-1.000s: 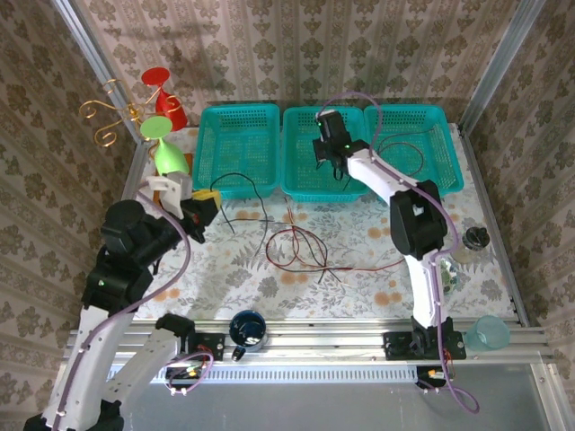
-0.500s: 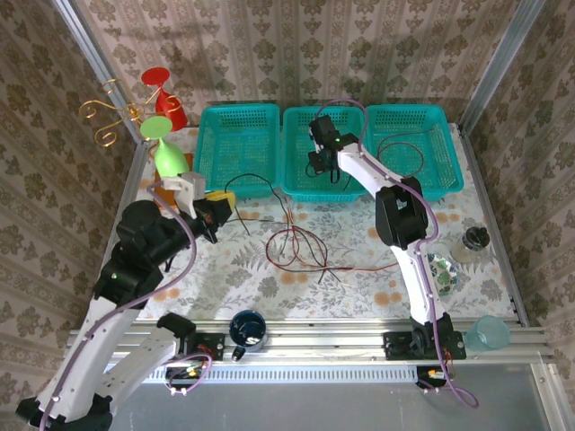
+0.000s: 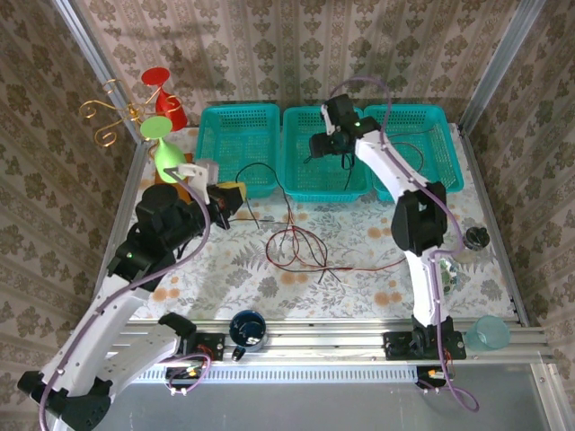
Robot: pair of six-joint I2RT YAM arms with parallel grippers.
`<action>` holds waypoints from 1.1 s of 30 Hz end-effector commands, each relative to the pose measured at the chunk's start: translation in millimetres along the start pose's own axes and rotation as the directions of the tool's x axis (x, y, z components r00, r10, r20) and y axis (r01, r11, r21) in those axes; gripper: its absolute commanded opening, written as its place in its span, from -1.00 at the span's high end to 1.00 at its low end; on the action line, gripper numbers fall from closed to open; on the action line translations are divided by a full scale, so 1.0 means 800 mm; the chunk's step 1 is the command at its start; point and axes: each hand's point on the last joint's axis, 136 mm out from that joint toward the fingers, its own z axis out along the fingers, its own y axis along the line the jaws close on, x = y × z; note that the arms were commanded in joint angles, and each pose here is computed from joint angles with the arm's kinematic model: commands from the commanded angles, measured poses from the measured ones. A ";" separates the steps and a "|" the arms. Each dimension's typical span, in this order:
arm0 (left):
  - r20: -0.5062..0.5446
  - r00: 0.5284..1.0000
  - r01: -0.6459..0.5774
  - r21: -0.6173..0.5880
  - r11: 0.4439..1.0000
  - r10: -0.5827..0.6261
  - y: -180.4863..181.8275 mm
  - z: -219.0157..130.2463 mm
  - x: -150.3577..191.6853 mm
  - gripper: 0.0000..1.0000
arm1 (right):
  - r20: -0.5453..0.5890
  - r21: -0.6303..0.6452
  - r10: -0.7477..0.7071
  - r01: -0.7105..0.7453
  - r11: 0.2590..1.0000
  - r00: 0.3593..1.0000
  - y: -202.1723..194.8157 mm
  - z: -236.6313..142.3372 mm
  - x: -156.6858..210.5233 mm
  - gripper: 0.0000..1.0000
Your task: Untangle the cables
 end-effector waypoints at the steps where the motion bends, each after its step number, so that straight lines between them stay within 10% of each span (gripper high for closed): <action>1: 0.085 0.995 0.045 0.002 0.999 -0.045 -0.006 0.002 -0.035 1.00 | 0.082 -0.078 0.021 -0.015 0.997 0.996 0.009 -0.070 -0.021 -0.79; 15: 0.074 0.997 -0.013 0.059 0.998 0.009 -0.028 0.040 -0.059 1.00 | 0.182 -0.197 0.132 -0.096 0.976 0.974 -0.008 -0.151 -0.008 -0.86; 20: 0.126 0.988 -0.090 -0.011 0.996 0.091 -0.025 0.016 -0.081 1.00 | 0.087 -0.314 0.178 -0.143 0.939 0.980 0.024 -0.120 0.010 -0.59; 33: 0.115 0.984 -0.107 -0.215 0.971 0.134 0.014 -0.083 -0.064 1.00 | -0.138 -0.388 0.100 -0.146 0.910 0.985 0.121 -0.026 0.056 -0.62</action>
